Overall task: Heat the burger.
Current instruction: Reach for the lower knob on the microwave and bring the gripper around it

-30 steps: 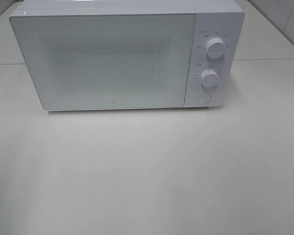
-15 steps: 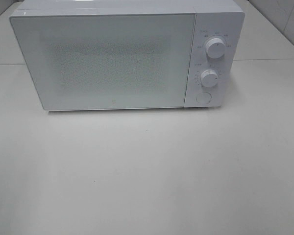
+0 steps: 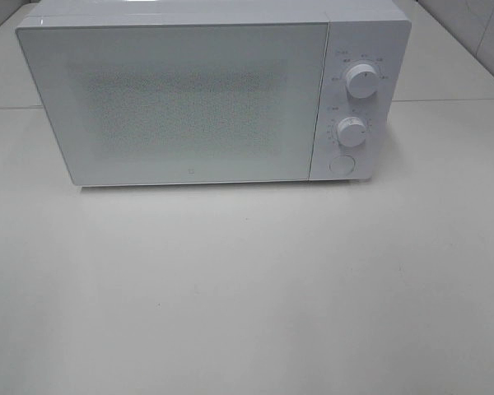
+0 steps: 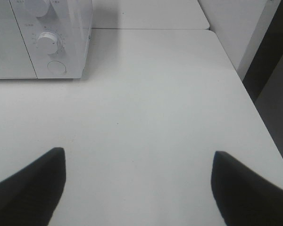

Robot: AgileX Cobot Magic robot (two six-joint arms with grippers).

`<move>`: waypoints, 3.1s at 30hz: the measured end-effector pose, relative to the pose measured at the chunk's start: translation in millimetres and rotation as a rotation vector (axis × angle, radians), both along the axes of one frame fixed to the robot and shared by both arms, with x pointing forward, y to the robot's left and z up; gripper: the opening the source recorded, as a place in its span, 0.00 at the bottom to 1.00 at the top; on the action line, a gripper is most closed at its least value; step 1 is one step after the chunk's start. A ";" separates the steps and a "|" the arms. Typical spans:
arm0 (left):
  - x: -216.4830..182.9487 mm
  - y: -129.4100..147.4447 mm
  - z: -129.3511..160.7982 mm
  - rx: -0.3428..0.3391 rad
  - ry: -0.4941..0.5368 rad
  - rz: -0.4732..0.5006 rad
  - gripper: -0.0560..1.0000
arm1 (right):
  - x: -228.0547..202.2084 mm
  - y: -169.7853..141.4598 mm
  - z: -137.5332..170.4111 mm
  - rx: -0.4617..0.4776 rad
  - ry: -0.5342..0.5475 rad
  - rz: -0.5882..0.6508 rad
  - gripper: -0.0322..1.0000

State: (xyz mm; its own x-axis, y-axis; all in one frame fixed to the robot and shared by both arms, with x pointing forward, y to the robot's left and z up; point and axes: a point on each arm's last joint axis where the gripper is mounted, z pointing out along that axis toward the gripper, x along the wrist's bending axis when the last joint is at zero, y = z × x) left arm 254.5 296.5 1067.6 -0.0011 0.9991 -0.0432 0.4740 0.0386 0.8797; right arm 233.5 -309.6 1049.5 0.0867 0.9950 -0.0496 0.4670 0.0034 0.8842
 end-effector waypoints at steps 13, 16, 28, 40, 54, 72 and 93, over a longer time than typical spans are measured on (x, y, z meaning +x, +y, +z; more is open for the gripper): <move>-7.0 -0.2 -11.1 0.005 0.063 -0.005 0.99 | 0.0 0.0 0.0 0.000 0.000 0.000 0.77; -17.5 -0.6 -10.9 0.008 -0.002 -0.005 0.99 | 0.0 0.0 0.0 0.000 0.000 0.000 0.77; -23.2 -1.5 -11.2 0.003 -0.037 -0.009 0.99 | 0.0 0.0 0.0 0.000 0.000 0.000 0.77; -23.2 -1.6 -11.2 0.002 -0.037 -0.010 0.99 | 0.0 0.0 0.0 0.001 0.000 0.000 0.77; -23.2 -1.6 -11.2 0.002 -0.037 -0.010 0.99 | 0.0 0.0 0.0 0.001 0.000 0.000 0.77; -23.2 -1.6 -11.2 0.002 -0.036 -0.010 0.99 | 19.4 1.3 24.4 -0.003 -0.066 0.013 0.77; -23.2 -1.6 -11.2 0.002 -0.036 -0.010 0.99 | 106.5 7.3 38.0 -0.019 -0.106 0.069 0.77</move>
State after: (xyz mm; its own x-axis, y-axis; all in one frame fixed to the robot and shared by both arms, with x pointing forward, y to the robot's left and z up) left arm 231.3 294.9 1056.3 0.0101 0.9991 -0.0407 0.4422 0.0321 0.8963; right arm 340.1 -302.3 1087.5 0.0238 0.9978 -0.0624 0.3691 0.0493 0.9281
